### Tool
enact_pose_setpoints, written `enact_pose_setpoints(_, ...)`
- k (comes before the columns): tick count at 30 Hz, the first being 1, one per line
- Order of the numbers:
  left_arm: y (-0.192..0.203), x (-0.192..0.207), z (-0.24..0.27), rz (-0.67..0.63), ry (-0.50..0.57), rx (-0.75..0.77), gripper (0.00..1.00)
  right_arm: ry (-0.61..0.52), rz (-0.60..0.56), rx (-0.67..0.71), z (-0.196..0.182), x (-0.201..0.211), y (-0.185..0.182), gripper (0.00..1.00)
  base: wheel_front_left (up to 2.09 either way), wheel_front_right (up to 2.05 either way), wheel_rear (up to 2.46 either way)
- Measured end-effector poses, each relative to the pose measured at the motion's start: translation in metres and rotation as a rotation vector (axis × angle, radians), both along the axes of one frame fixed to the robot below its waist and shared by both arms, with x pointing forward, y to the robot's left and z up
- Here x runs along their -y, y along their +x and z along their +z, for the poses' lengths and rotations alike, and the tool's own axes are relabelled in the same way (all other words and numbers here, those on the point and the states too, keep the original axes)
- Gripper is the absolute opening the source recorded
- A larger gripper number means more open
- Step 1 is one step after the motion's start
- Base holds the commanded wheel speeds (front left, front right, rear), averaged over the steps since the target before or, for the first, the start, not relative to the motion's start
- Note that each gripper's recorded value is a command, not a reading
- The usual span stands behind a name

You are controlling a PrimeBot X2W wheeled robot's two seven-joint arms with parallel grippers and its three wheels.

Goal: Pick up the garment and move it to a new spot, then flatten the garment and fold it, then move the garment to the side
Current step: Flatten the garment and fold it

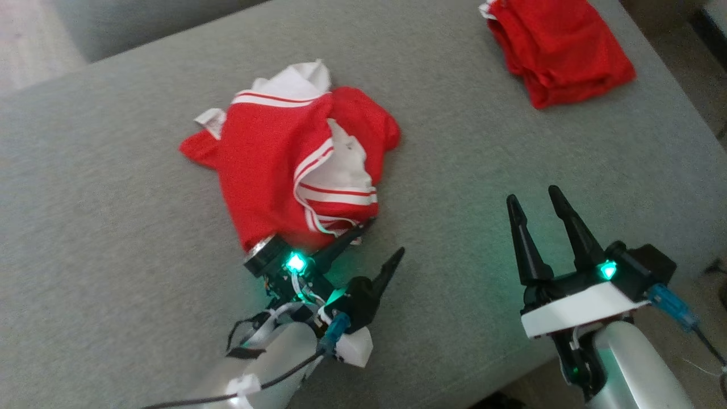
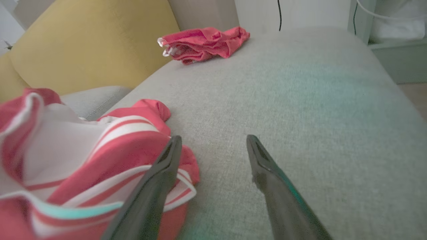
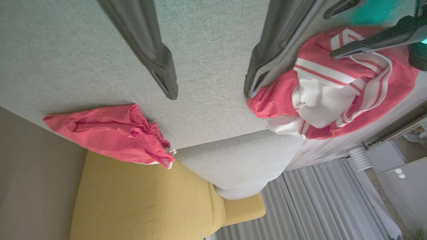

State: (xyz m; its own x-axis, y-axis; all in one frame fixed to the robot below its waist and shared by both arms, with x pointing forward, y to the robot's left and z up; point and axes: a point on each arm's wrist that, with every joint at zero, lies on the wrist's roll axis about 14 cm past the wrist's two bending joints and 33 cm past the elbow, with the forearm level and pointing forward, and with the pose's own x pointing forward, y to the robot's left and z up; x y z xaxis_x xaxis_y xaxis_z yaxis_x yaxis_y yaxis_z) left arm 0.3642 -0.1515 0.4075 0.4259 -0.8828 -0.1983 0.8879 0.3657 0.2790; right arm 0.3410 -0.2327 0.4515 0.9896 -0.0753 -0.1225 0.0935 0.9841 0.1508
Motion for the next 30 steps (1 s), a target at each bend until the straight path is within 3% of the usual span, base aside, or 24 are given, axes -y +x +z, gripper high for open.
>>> enact_pose_setpoints(5,0.009,0.011,-0.017,-0.034,0.09,0.107,1.0,-0.011,-0.042,-0.02,-0.003,0.012,-0.006,1.0,0.0,0.0,0.0)
enact_pose_setpoints(12,0.031,0.01,-0.008,-0.06,0.194,0.376,1.0,-0.007,-0.049,-0.008,0.0,0.013,-0.007,1.0,0.0,0.0,0.0)
enact_pose_setpoints(22,0.053,-0.021,-0.012,0.032,0.29,0.388,1.0,0.007,-0.016,0.015,0.004,0.002,-0.001,1.0,0.0,0.0,0.0)
enact_pose_setpoints(23,0.054,-0.022,-0.012,0.038,0.293,0.383,0.78,0.008,-0.013,0.016,0.004,0.001,0.0,1.0,0.0,0.0,0.0)
enact_pose_setpoints(25,0.055,-0.023,-0.011,0.045,0.29,0.376,0.0,0.009,-0.011,0.017,0.005,0.0,0.0,1.0,0.0,0.0,0.0)
enact_pose_setpoints(30,0.057,-0.017,0.004,0.052,0.214,0.349,0.0,0.011,-0.012,0.023,0.006,-0.001,-0.001,1.0,0.0,0.0,0.0)
